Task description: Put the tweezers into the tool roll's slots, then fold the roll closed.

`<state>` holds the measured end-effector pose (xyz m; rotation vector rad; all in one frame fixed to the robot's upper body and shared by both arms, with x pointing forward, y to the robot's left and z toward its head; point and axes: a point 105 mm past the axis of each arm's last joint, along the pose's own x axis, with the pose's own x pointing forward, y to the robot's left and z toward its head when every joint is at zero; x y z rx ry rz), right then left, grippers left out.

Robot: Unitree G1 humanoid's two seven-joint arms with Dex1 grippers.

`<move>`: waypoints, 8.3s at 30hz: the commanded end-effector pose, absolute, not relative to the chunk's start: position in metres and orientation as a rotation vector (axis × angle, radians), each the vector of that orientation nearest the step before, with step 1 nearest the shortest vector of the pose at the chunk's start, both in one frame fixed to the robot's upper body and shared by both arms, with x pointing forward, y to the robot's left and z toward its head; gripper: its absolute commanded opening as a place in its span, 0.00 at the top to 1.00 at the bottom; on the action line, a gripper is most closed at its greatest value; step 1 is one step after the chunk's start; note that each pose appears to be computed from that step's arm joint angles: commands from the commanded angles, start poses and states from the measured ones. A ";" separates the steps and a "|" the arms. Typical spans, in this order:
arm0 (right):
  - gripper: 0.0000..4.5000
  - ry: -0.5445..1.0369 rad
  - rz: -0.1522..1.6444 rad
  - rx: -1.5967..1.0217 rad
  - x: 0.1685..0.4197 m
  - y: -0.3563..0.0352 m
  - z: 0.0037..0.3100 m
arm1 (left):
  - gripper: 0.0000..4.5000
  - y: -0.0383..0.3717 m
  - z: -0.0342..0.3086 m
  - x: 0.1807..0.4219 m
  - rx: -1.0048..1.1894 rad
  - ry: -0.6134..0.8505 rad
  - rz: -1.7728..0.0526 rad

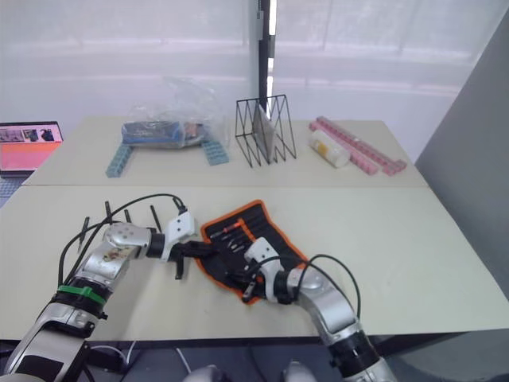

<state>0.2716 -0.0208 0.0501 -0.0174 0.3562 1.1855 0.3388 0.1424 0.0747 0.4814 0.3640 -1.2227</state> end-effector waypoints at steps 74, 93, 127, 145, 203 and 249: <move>0.29 0.083 1.215 -0.033 0.266 -0.113 0.153 | 0.00 0.361 0.121 0.192 0.133 0.122 -0.187; 0.00 0.078 1.411 -0.214 0.262 -0.093 0.165 | 0.00 0.380 0.122 0.187 -0.004 0.108 0.238; 0.00 0.113 1.376 -0.195 0.259 -0.078 0.156 | 0.00 0.384 0.094 0.281 0.051 0.257 0.112; 0.00 0.104 1.345 -0.199 0.256 -0.077 0.158 | 0.32 0.374 0.055 0.323 0.009 0.446 0.072; 0.99 0.251 0.650 -0.035 0.285 -0.101 0.063 | 1.00 0.107 0.118 0.311 0.355 0.456 -1.060; 0.99 0.310 0.677 -0.086 0.264 -0.084 0.061 | 1.00 0.047 0.097 0.358 0.595 0.464 -1.079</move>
